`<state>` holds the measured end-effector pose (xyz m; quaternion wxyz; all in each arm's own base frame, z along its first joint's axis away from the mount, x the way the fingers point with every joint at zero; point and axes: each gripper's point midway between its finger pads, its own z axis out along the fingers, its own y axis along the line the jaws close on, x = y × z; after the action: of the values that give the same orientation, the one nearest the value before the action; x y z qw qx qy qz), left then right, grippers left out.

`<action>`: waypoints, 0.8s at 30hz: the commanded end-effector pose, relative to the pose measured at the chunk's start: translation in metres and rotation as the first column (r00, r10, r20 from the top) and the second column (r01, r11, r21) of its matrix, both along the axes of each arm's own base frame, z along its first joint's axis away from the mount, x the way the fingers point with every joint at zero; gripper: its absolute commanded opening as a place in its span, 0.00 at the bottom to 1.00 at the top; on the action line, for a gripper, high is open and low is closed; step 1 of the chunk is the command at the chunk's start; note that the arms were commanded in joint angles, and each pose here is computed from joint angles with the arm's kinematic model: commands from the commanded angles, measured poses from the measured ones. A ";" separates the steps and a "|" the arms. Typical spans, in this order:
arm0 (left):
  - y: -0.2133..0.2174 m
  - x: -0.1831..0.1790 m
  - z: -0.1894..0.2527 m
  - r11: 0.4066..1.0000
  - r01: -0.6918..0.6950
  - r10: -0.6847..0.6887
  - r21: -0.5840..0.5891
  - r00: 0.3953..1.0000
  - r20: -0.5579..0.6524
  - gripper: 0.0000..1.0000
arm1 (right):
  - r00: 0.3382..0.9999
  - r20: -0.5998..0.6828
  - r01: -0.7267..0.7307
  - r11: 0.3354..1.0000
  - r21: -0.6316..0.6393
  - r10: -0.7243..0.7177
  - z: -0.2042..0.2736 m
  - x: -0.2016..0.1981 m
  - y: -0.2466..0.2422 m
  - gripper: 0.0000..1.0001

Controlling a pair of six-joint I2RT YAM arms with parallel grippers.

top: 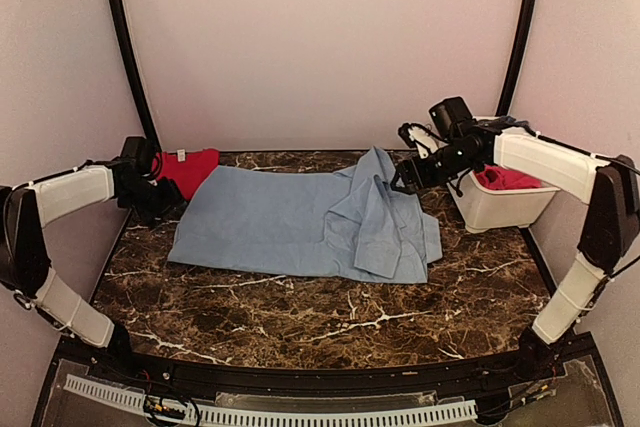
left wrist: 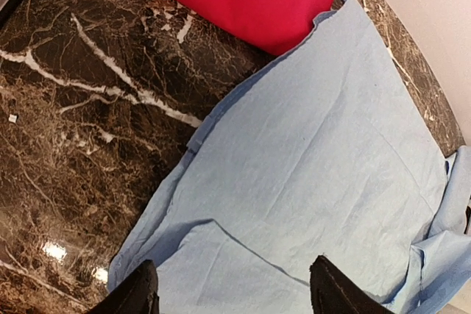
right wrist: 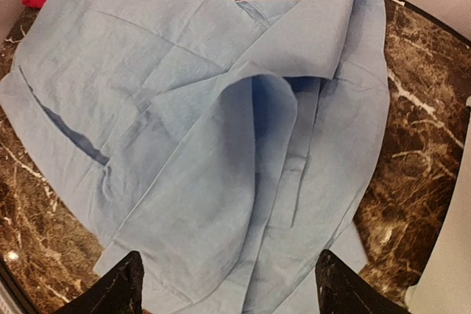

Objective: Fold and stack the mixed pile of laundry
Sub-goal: Fold the flattened shirt at the center of the board.

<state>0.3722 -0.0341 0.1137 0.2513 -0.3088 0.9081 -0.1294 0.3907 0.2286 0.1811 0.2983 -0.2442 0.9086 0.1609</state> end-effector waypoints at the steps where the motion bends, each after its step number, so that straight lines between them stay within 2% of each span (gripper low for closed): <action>1: -0.004 -0.037 -0.017 0.999 0.030 -0.031 -0.024 0.998 -0.062 0.72 | 0.992 -0.128 0.038 0.982 0.186 -0.014 -0.001 -0.059 0.003 0.74; 5: -0.004 -0.054 -0.035 0.999 0.011 -0.016 -0.047 0.994 -0.109 0.77 | 0.968 -0.239 0.126 0.970 0.207 -0.075 -0.038 -0.095 -0.011 0.70; 11: -0.006 -0.074 -0.063 0.996 -0.037 0.021 -0.082 0.982 -0.187 0.78 | 0.920 -0.352 0.237 0.961 0.146 -0.173 -0.085 -0.117 -0.028 0.63; 18: 0.006 -0.081 -0.058 0.997 -0.072 0.066 -0.032 0.985 -0.161 0.79 | 0.872 -0.397 0.351 0.932 0.094 -0.288 -0.112 -0.132 -0.047 0.65; 24: 0.017 -0.077 -0.059 0.996 -0.086 0.082 -0.021 0.987 -0.135 0.81 | 0.859 -0.424 0.358 0.928 0.100 -0.285 -0.127 -0.130 -0.042 0.64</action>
<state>0.2948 -0.0271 0.0545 0.1755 -0.3540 0.9112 -0.1166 0.2490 0.1802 0.0562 0.1312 -0.0350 0.9652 0.2237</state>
